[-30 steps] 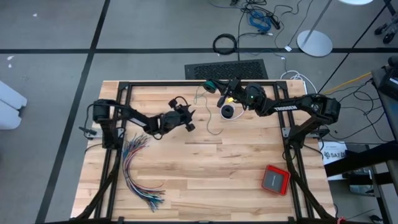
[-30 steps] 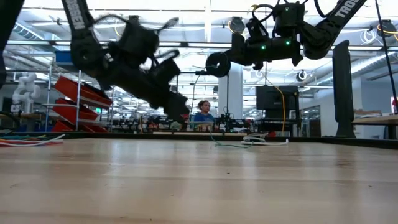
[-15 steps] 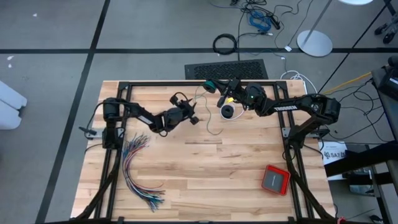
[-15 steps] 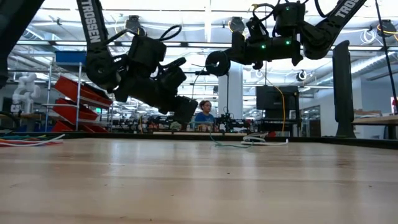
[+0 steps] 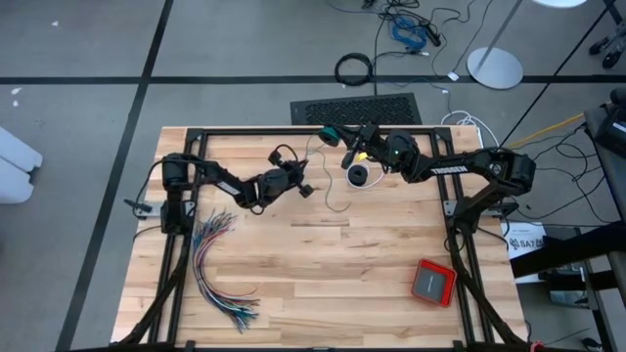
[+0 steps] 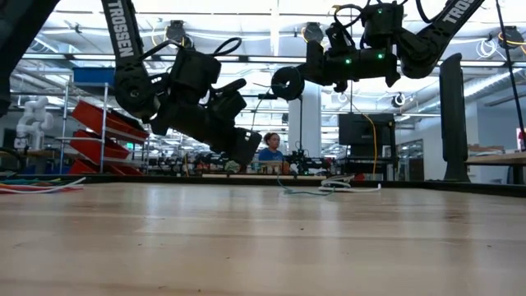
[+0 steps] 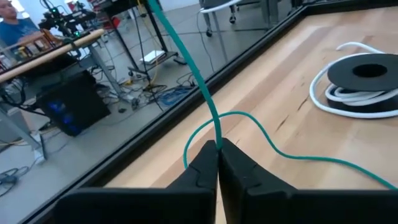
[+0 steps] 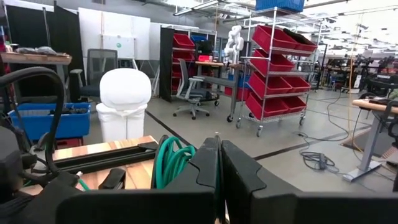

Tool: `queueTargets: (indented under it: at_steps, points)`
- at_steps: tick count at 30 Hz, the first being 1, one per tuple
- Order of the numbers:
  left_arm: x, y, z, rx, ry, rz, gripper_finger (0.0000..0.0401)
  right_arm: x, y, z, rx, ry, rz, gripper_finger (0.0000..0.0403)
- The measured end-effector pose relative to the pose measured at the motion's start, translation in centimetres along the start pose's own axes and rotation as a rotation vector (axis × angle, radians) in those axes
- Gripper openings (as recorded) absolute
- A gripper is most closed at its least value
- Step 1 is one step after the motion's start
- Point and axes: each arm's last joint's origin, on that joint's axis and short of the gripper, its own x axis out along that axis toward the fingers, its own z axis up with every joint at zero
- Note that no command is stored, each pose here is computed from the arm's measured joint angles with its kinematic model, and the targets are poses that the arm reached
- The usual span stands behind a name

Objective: Coil cords
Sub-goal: Coil the green wire onto the spool

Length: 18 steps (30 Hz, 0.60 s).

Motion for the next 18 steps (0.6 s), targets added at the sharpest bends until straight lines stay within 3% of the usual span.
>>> queueTargets:
  at_steps: [6, 18]
  points:
    - [1.0, 0.0, 1.2, -0.009, -0.005, -0.004, 0.0003, 0.0, 0.1, 0.3, 0.037, -0.029, 0.029, 0.0000]
    - [5.0, -0.3, 4.6, -0.008, 0.056, -0.131, 0.0001, -0.1, 0.3, 1.2, 0.187, -0.121, 0.089, 0.0000]
